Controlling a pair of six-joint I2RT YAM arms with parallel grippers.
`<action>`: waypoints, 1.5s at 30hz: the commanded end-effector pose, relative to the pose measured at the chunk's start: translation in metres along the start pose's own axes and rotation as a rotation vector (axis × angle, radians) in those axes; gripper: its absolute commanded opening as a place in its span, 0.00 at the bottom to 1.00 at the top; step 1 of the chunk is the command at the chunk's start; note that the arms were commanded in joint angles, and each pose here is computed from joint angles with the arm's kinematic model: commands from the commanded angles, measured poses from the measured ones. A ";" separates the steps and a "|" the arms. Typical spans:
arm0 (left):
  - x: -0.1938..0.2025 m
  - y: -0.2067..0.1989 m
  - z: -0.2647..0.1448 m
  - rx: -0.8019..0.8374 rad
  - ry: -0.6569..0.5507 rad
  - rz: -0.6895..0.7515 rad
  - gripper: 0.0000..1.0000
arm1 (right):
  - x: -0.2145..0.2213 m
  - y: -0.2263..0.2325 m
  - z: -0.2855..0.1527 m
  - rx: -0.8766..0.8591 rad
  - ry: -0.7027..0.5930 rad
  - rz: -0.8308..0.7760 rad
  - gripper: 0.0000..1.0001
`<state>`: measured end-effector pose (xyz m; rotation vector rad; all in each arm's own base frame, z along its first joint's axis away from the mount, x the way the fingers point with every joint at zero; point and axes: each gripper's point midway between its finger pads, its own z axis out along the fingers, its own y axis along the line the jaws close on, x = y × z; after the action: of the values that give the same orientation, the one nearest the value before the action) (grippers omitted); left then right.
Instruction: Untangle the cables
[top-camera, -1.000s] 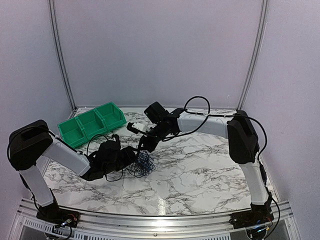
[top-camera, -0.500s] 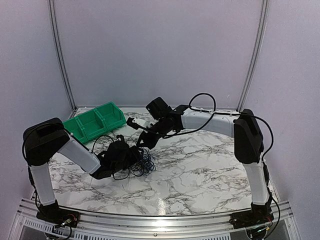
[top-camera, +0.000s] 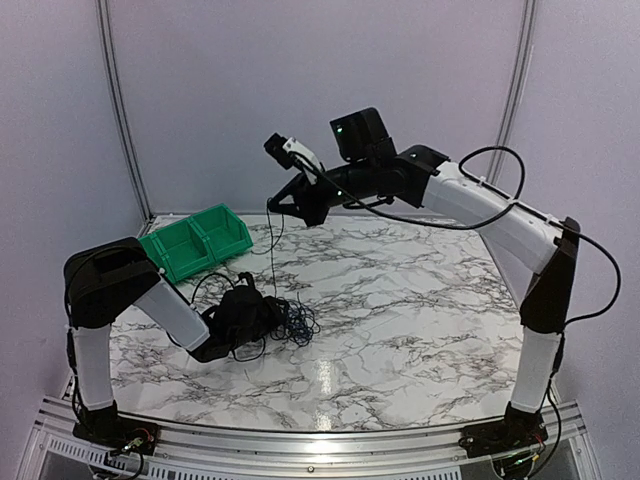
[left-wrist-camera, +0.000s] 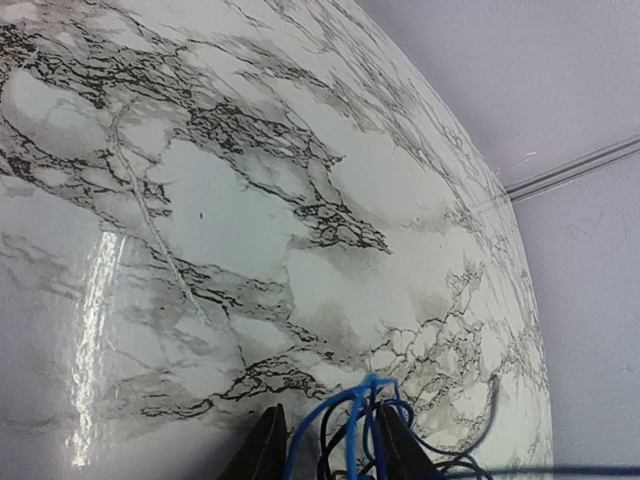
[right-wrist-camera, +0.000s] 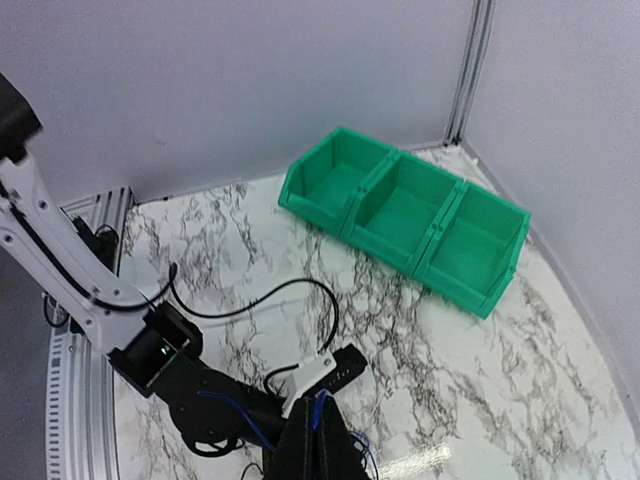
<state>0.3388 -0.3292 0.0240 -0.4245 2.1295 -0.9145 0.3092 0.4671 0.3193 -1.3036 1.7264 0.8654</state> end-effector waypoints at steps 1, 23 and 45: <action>0.035 0.044 0.004 -0.116 0.110 0.029 0.31 | -0.066 0.018 -0.052 -0.005 -0.162 -0.070 0.00; 0.053 0.073 -0.002 -0.167 0.159 0.064 0.31 | -0.130 -0.018 -0.276 0.404 -0.417 -0.207 0.00; 0.025 -0.013 -0.020 0.087 0.150 0.248 0.41 | -0.002 -0.080 -0.298 0.628 -0.261 -0.123 0.00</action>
<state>0.3295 -0.3461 0.0295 -0.2514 2.1263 -0.9865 0.3167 0.1922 0.4933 -0.8034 1.4769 0.4012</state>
